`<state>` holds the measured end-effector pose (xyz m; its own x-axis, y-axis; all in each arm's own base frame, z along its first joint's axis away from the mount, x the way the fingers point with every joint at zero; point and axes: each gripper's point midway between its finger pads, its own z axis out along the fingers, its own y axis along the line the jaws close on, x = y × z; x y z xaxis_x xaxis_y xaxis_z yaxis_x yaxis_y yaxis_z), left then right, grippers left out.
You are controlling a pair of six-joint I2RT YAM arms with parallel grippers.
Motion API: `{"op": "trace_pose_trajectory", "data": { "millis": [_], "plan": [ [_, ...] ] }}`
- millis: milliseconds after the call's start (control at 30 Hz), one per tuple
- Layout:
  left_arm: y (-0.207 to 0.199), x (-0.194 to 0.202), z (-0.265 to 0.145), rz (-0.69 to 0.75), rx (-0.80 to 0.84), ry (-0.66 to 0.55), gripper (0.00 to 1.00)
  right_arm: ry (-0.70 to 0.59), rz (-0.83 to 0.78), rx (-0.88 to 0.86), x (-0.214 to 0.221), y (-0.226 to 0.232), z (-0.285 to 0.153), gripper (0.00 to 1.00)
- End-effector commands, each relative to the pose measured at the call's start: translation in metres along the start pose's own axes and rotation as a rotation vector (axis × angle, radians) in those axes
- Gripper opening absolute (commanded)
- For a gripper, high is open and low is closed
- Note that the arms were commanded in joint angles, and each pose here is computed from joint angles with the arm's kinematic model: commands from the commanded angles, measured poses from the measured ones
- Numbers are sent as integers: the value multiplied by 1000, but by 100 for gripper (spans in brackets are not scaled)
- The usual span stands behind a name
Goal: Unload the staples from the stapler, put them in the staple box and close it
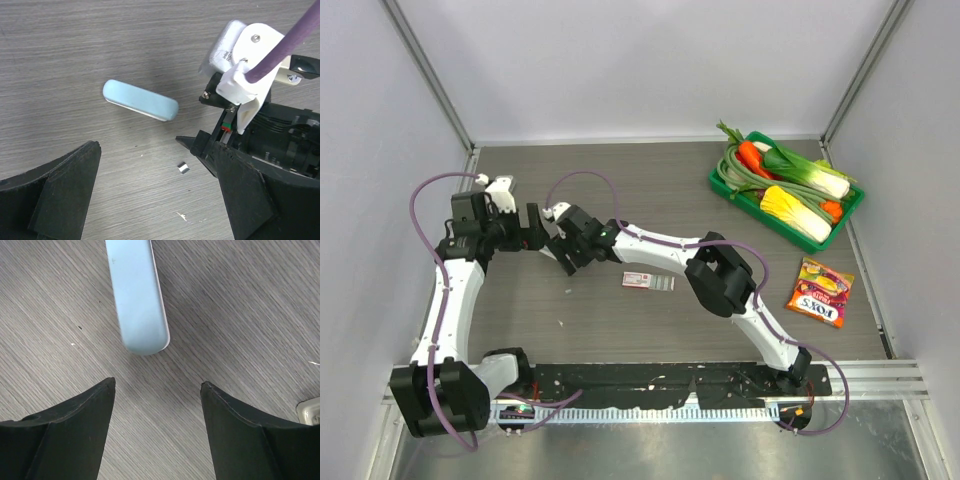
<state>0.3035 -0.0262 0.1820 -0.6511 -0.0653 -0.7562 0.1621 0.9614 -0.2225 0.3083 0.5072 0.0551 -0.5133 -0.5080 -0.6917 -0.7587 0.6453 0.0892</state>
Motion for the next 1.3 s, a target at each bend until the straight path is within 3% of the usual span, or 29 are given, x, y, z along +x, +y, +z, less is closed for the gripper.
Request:
{"op": "trace_pose_trajectory", "data": {
  "millis": [0, 200, 333, 567, 1267],
  "plan": [
    [2, -1, 5, 25, 10, -4, 100, -94, -17, -23, -43, 8, -31, 75],
    [1, 7, 9, 47, 32, 14, 100, -184, -25, 14, -69, -24, -79, 75],
    [-4, 9, 11, 50, 61, 26, 100, -199, -37, 104, -69, -80, -110, 76],
    [-21, 16, 17, 104, 112, 63, 100, -80, -71, 286, -6, -157, -125, 80],
    [-64, 32, 34, 273, 163, 140, 100, 48, -64, 254, 50, -170, -107, 75]
  ]
}}
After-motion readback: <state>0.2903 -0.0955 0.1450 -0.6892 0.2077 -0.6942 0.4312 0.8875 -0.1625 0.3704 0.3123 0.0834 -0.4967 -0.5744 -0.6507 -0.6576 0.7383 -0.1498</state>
